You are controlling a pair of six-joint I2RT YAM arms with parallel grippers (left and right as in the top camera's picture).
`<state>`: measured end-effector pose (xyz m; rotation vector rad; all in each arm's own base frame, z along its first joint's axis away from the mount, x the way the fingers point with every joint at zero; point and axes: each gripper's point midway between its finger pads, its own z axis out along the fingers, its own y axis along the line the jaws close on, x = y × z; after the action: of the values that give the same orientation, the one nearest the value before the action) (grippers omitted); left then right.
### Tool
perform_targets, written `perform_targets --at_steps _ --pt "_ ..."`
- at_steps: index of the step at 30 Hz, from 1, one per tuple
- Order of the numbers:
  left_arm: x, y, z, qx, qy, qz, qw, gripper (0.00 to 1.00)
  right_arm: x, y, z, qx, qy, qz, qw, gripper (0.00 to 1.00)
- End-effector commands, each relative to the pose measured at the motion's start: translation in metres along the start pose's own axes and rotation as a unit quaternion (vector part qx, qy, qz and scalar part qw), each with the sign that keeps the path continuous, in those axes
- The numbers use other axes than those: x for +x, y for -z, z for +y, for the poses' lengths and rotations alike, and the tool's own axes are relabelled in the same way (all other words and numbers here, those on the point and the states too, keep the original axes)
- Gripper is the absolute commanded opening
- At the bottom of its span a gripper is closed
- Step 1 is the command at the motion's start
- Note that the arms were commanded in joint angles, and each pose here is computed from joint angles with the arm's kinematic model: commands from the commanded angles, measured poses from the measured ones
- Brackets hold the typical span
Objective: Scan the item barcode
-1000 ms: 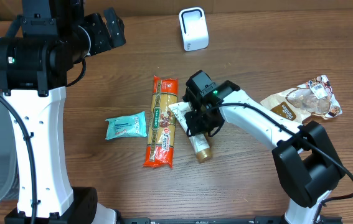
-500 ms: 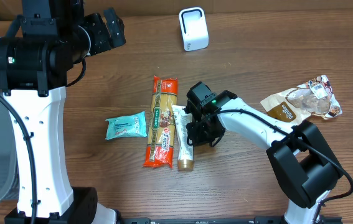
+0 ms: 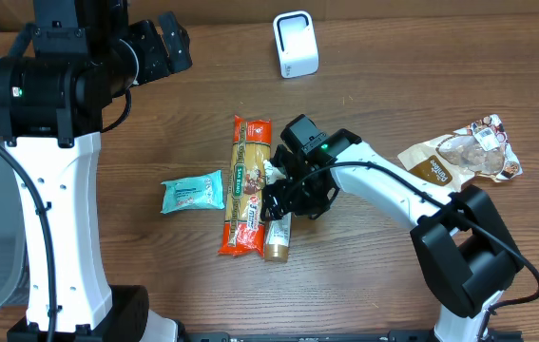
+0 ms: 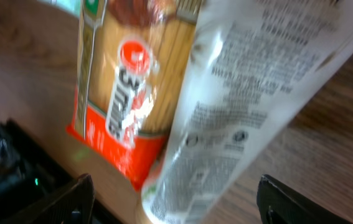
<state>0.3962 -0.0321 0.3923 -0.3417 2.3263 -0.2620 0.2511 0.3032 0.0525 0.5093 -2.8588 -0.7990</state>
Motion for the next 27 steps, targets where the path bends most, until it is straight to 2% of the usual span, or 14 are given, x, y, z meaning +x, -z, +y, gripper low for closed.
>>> perform_targets --at_steps 1,5,10,11,13,14,17,20,27 --pt "-0.003 -0.001 0.001 -0.003 0.009 -0.003 1.000 1.00 -0.002 -0.012 -0.019 0.060 -0.077 -0.025 0.995 0.82" --pt "-0.003 -0.001 0.001 -0.003 0.009 -0.003 1.000 1.00 -0.002 -0.017 -0.032 0.084 -0.115 -0.042 0.989 0.71" --pt "-0.003 -0.001 0.001 -0.003 0.009 -0.003 1.000 1.00 -0.005 -0.017 -0.034 0.089 -0.122 -0.049 0.987 0.49" --pt "-0.003 -0.001 0.001 -0.003 0.009 -0.003 1.000 1.00 -0.005 -0.017 -0.034 0.089 -0.122 -0.049 0.987 0.43" --pt "-0.003 -0.001 0.001 -0.003 0.009 -0.003 1.000 1.00 -0.005 -0.017 -0.034 0.089 -0.122 -0.049 0.987 0.12" --pt "-0.003 -0.001 0.001 -0.003 0.009 -0.003 1.000 1.00 -0.005 -0.017 -0.034 0.089 -0.122 -0.049 0.987 0.06" --pt "-0.003 -0.001 0.001 -0.003 0.009 -0.003 1.000 1.00 -0.007 -0.011 -0.037 0.099 -0.123 -0.054 0.986 0.04" --pt "-0.003 -0.001 0.001 -0.003 0.009 -0.003 1.000 0.99 -0.009 0.014 -0.054 0.176 -0.127 -0.077 0.973 0.04" --pt "-0.003 -0.001 0.001 -0.003 0.009 -0.003 1.000 1.00 -0.004 0.106 -0.094 0.405 -0.118 -0.123 0.898 0.04"
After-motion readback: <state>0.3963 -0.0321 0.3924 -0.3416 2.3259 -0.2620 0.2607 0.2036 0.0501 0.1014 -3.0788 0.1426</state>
